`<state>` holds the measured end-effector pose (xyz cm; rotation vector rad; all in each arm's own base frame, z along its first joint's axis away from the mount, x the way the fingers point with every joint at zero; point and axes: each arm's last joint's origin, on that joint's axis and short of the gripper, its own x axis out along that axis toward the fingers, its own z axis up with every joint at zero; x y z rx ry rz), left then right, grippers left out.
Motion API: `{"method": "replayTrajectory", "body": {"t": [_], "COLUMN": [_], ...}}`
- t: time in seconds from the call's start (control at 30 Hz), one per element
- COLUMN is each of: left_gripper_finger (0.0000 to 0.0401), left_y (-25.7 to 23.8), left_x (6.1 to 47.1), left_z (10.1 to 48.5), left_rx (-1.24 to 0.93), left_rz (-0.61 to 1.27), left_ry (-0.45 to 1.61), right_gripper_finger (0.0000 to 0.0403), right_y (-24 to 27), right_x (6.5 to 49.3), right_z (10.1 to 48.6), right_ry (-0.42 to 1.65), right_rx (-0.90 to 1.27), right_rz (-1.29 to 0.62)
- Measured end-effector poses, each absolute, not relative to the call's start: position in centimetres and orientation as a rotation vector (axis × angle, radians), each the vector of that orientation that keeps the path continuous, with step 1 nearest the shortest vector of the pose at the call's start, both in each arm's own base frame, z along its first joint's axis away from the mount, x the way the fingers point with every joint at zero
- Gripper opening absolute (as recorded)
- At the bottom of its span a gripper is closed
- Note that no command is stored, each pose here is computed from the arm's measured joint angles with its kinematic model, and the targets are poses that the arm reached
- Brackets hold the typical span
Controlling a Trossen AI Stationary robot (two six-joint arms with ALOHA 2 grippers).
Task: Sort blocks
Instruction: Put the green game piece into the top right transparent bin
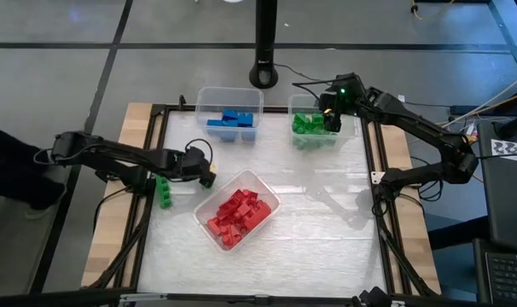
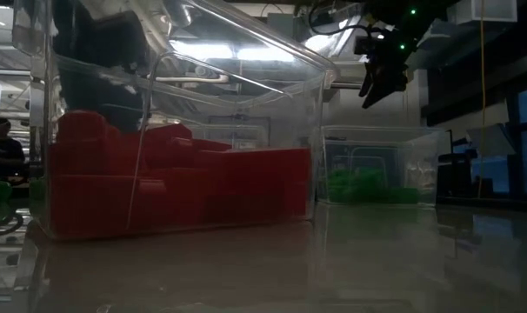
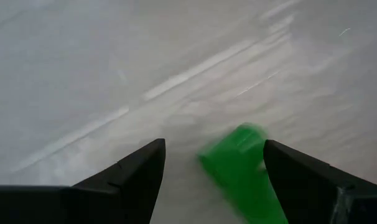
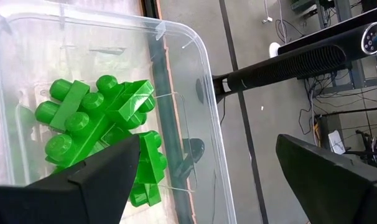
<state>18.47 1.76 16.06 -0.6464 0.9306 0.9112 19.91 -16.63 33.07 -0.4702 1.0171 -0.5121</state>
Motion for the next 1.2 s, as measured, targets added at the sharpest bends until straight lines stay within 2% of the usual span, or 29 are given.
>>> {"method": "replayTrajectory", "body": {"t": [0.27,0.57,0.83,1.0,1.2], "left_gripper_finger": [0.0260,0.0260,0.0259,0.0229,0.0161], "left_y": [0.5,-0.2,-0.2,-0.1,0.0], "left_x": [18.2,18.3,19.0,18.9,19.1], "left_z": [17.2,15.0,14.4,14.3,14.1], "left_rx": [-0.834,-0.876,-0.854,-0.815,-0.766], "left_rz": [0.933,1.002,0.938,0.957,0.951], "left_ry": [0.808,0.844,0.809,0.803,0.818], "right_gripper_finger": [0.0374,0.0374,0.0374,0.0374,0.0374], "right_y": [-16.6,-16.6,-16.6,-16.6,-16.7], "right_x": [19.9,19.9,19.9,19.9,20.0], "right_z": [33.1,33.1,33.1,33.1,33.2], "right_ry": [1.016,1.015,1.014,1.014,1.002], "right_rx": [-0.469,-0.469,-0.469,-0.469,-0.475], "right_rz": [-0.510,-0.508,-0.506,-0.506,-0.510]}}
